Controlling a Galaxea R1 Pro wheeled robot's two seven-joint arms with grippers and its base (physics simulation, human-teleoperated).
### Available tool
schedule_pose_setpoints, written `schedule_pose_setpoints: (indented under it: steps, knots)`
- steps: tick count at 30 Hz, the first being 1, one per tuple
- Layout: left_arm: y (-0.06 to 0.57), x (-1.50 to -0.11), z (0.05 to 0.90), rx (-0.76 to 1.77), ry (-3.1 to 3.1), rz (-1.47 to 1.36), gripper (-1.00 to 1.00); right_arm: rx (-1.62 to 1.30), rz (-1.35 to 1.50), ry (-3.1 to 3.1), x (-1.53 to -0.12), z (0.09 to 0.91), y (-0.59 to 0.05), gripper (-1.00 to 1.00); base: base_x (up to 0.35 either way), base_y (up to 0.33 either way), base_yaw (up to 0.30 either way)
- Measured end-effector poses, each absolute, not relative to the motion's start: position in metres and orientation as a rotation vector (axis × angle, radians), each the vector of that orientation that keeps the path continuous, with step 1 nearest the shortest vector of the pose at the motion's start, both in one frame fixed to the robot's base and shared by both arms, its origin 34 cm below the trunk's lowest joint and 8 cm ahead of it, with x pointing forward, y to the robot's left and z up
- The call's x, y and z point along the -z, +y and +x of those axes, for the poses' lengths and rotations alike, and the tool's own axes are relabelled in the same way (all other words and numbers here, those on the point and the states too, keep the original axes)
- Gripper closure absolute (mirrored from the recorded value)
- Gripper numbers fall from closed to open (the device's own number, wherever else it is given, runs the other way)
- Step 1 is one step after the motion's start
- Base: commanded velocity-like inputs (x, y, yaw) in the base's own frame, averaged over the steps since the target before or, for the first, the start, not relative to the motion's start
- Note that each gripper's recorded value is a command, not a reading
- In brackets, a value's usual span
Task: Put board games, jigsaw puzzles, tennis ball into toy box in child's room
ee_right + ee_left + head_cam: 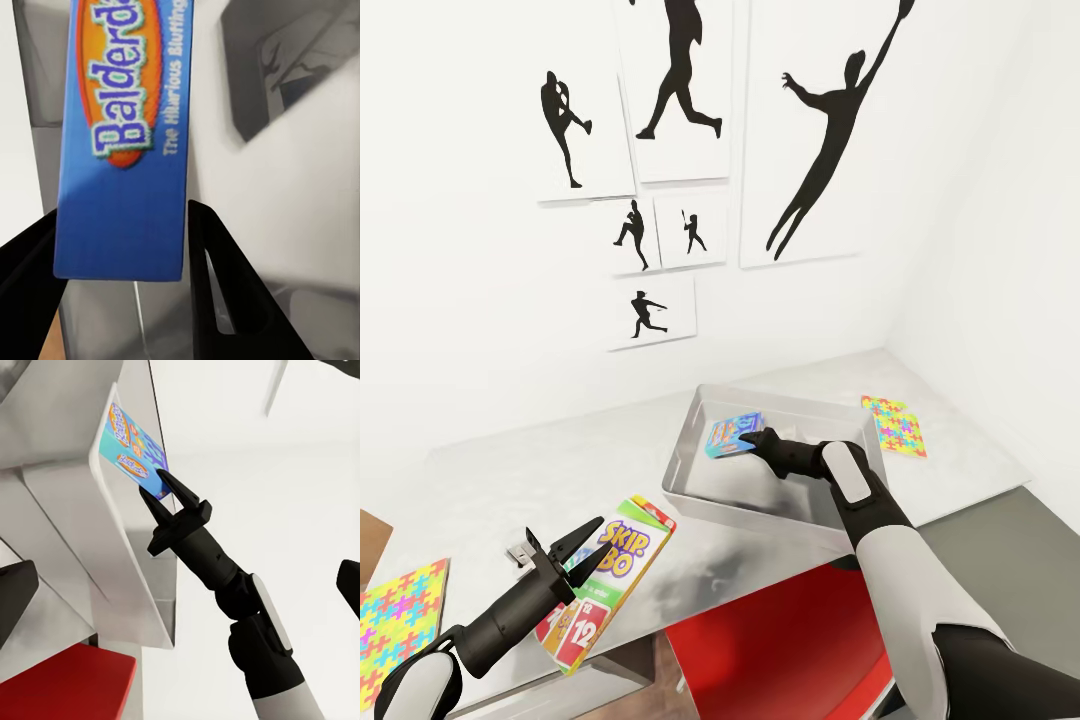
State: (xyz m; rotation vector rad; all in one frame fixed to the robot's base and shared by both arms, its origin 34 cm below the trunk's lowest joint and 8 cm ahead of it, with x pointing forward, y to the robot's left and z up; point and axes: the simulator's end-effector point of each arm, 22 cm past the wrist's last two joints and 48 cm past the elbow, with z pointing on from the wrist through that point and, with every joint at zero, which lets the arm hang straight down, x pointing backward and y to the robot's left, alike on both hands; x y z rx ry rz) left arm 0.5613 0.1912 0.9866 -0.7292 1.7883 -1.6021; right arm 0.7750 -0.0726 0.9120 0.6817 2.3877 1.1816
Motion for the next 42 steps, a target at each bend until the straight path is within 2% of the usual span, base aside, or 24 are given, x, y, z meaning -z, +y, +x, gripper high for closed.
schedule_pose_setpoints:
  steps: [1, 2, 32, 42]
  knots:
    - [0.191, -0.987, 0.561, 1.602, 1.788, -0.729, -1.0, -1.181, 0.682, 2.388, -0.912, 0.775, -0.073, 1.0, 0.0, 0.0, 0.0]
    - [0.191, -0.987, 0.561, 1.602, 1.788, -0.729, -1.0, -1.181, 0.682, 2.388, -0.912, 0.775, -0.073, -1.0, 0.0, 0.0, 0.0]
    - [0.191, -0.986, 0.561, 1.601, 1.789, -0.729, -1.0, -1.165, 0.676, 2.389, -0.912, 0.775, -0.075, -1.0, 0.0, 0.0, 0.0]
    - [0.191, -0.986, 0.561, 1.599, 1.792, -0.731, -1.0, -0.976, 0.675, 2.401, -0.909, 0.784, -0.134, -1.0, 0.0, 0.0, 0.0]
